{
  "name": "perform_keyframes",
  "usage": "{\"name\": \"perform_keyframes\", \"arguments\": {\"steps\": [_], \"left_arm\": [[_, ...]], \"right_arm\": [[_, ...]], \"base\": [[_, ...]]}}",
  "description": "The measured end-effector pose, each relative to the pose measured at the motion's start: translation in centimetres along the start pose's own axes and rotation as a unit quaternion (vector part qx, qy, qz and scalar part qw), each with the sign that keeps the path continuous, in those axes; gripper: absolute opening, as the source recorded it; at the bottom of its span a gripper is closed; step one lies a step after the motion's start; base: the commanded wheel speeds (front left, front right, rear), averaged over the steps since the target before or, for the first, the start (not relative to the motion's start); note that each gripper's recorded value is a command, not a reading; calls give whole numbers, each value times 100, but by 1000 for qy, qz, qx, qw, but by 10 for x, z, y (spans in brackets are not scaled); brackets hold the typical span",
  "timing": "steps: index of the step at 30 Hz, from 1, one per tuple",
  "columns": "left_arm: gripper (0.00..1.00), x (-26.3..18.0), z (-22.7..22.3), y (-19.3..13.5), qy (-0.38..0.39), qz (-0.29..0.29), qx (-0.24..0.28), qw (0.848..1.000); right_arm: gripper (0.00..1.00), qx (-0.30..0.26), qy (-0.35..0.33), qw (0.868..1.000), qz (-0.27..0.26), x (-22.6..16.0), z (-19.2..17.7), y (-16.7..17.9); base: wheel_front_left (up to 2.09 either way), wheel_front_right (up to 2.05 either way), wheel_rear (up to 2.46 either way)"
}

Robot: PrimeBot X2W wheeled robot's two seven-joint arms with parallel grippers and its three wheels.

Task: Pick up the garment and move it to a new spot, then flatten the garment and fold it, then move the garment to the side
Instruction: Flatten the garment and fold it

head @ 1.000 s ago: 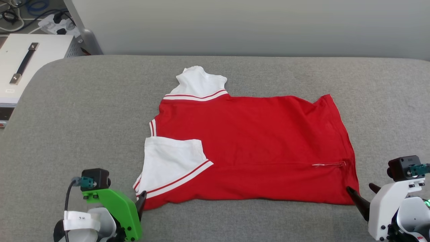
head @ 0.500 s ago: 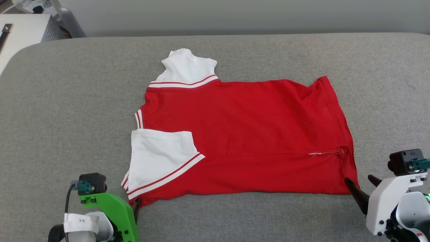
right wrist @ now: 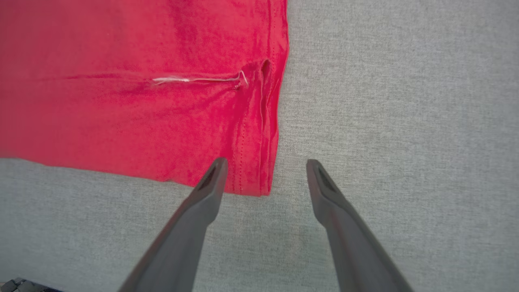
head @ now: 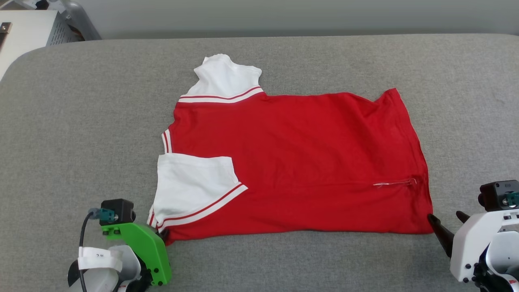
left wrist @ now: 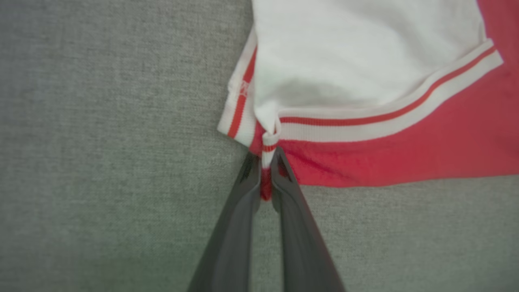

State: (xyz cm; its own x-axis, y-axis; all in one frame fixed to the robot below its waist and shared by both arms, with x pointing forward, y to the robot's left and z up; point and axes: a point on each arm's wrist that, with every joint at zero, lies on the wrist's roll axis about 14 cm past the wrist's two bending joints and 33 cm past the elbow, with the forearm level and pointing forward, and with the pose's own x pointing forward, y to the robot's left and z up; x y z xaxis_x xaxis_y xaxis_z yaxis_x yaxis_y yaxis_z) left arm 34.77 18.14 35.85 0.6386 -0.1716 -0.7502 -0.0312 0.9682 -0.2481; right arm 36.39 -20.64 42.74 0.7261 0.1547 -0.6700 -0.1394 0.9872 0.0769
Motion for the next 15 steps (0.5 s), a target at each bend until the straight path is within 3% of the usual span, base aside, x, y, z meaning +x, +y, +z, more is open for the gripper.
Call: {"name": "perform_keyframes", "arguments": {"steps": [15], "left_arm": [[0,-46,37,-12,-90,-22,-7,996]], "right_arm": [[100,4,44,999,0,25,-20,8]], "base": [[0,0,0]]}}
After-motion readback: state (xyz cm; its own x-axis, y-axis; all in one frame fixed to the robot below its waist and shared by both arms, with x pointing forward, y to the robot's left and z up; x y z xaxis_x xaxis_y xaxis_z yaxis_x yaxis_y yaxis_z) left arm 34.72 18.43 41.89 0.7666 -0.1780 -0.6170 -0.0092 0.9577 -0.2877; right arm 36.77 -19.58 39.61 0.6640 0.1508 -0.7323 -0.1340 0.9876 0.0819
